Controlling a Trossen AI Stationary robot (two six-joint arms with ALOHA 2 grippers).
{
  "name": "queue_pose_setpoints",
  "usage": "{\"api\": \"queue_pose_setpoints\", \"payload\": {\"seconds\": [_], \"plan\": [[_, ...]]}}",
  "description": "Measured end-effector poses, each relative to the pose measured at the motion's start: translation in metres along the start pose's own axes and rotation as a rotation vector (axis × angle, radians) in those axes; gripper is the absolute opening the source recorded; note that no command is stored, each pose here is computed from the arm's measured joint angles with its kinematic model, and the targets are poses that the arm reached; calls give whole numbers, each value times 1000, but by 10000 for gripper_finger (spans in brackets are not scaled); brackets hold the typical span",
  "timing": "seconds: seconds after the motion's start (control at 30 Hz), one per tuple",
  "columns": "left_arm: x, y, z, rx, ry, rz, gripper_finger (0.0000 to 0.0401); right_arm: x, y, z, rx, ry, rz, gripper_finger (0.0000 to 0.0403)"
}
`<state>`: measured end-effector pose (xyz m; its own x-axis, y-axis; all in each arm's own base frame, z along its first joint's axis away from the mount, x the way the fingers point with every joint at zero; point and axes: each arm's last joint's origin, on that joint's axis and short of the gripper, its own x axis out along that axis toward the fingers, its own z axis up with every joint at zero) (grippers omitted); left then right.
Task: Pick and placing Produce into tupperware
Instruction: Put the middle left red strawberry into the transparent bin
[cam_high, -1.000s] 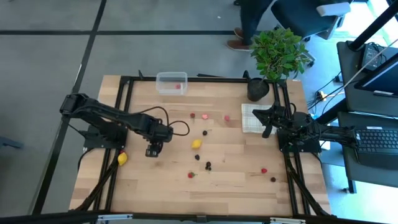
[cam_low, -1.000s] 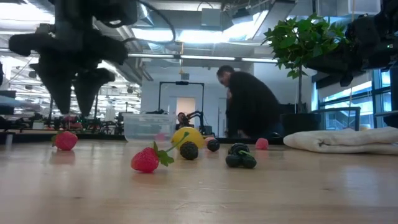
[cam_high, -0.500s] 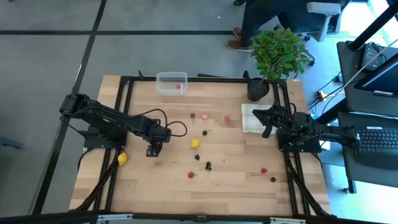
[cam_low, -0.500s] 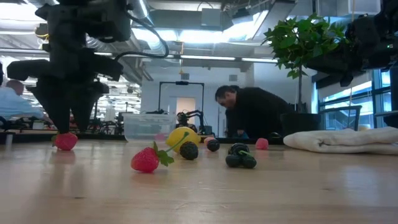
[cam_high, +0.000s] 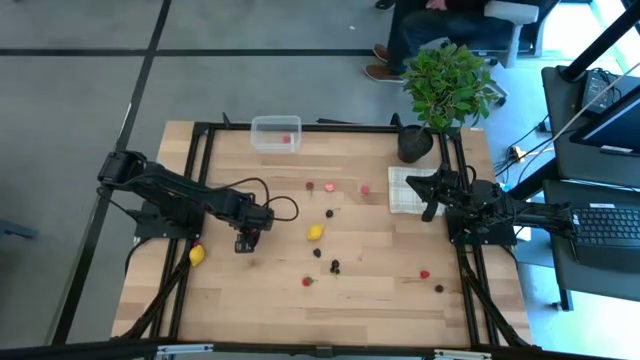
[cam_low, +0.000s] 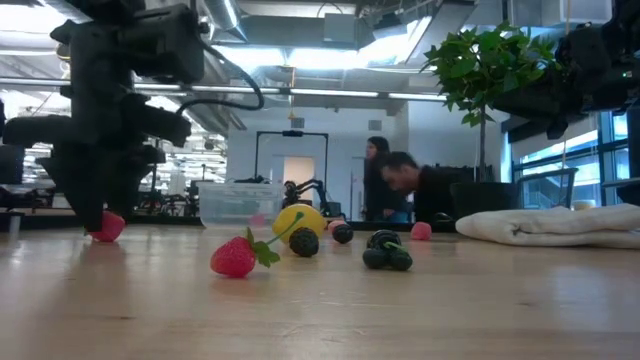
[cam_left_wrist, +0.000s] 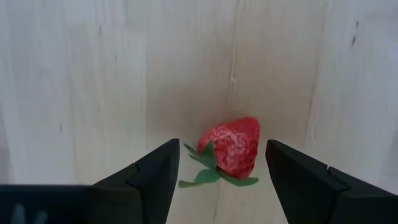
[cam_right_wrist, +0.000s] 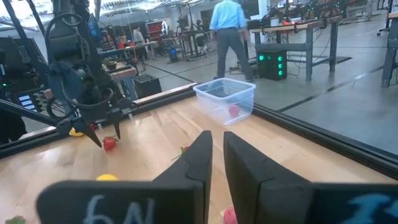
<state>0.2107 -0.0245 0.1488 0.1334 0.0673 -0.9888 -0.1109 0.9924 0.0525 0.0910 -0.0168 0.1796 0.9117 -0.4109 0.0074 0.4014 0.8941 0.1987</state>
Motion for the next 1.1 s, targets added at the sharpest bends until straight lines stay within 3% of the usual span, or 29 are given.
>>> {"api": "queue_pose_setpoints", "payload": {"seconds": [0.33, 0.73, 0.9, 1.1], "plan": [[13, -3, 3, -2, 53, -13, 197, 0, 0, -2, -5, 18, -4, 45], [10, -3, 7, -2, 60, -18, 130, 0, 0, -2, -5, 20, -4, 45], [-10, 3, 26, -35, 28, 7, 139, 0, 0, -2, -7, 21, -5, 45], [-50, 31, 54, -81, -17, 160, 138, 0, 0, -2, -8, 21, -5, 45]]}}
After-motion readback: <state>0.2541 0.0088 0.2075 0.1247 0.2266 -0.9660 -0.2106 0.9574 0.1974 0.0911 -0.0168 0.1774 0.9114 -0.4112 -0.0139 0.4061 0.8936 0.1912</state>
